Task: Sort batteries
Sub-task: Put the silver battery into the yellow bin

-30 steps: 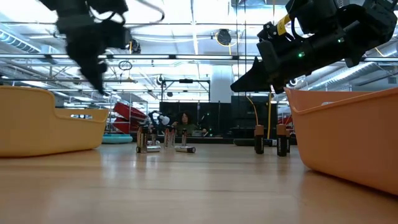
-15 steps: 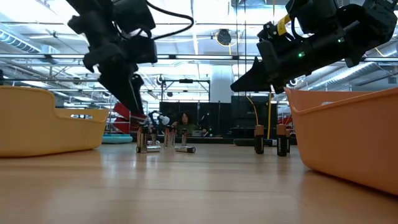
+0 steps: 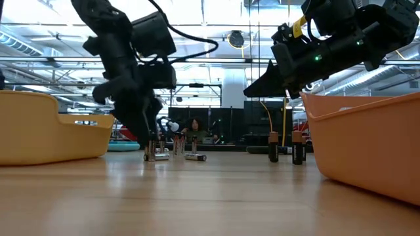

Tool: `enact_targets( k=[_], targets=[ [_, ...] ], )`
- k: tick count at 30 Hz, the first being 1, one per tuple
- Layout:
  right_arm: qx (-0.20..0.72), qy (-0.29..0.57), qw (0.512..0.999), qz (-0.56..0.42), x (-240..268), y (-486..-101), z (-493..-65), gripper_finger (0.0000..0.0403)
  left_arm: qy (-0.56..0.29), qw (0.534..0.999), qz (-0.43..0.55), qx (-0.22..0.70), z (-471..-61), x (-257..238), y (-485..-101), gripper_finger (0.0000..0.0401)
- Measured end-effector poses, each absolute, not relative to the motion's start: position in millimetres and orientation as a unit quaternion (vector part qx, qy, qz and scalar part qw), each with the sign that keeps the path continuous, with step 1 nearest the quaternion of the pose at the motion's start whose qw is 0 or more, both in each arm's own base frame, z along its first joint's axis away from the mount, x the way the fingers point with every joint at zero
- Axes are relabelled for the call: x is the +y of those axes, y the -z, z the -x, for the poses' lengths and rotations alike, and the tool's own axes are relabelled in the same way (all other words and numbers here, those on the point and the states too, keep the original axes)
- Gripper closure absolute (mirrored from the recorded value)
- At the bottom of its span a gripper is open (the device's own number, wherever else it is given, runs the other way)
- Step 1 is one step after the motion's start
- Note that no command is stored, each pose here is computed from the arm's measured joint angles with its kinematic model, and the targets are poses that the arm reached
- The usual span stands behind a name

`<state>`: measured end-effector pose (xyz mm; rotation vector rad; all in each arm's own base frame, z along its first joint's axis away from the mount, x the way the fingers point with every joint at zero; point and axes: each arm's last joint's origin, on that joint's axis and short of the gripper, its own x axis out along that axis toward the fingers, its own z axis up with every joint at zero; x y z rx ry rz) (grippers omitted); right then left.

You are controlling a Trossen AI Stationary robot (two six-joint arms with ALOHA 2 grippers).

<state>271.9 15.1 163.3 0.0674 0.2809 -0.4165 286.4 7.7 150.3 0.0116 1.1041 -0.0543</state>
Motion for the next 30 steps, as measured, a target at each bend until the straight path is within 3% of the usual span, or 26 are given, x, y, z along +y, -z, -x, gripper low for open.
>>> enact_targets(
  k=[2,5,6,10,14,19,24,30],
  targets=[
    [0.140,0.206,0.968,-0.033,15,-163,-272,0.0339,0.027,0.848,-0.018,0.530,-287,7,-148,0.0246],
    [0.140,0.206,0.968,-0.033,15,-163,-272,0.0339,0.017,0.842,-0.031,0.539,-285,7,-146,0.0349],
    [0.140,0.206,0.968,-0.033,15,-163,-272,0.0339,0.012,0.841,-0.035,0.539,-285,7,-147,0.0353],
    [0.140,0.206,0.968,-0.033,15,-163,-272,0.0339,-0.001,0.846,-0.051,0.530,-278,5,-163,0.0352],
    [0.139,0.206,0.968,-0.035,15,-163,-272,0.0339,-0.028,0.867,-0.060,0.495,-261,1,-214,0.0352],
    [0.139,0.207,0.968,-0.037,15,-163,-272,0.0339,-0.036,0.889,0.022,0.456,-214,-2,-268,0.0352],
    [0.138,0.207,0.968,-0.038,15,-163,-272,0.0339,-0.069,0.838,0.126,0.527,-164,-5,-262,0.0341],
    [0.135,0.206,0.968,-0.039,15,-164,-272,0.0339,-0.045,0.816,0.163,0.553,-155,-14,-232,0.0260]
  ],
)
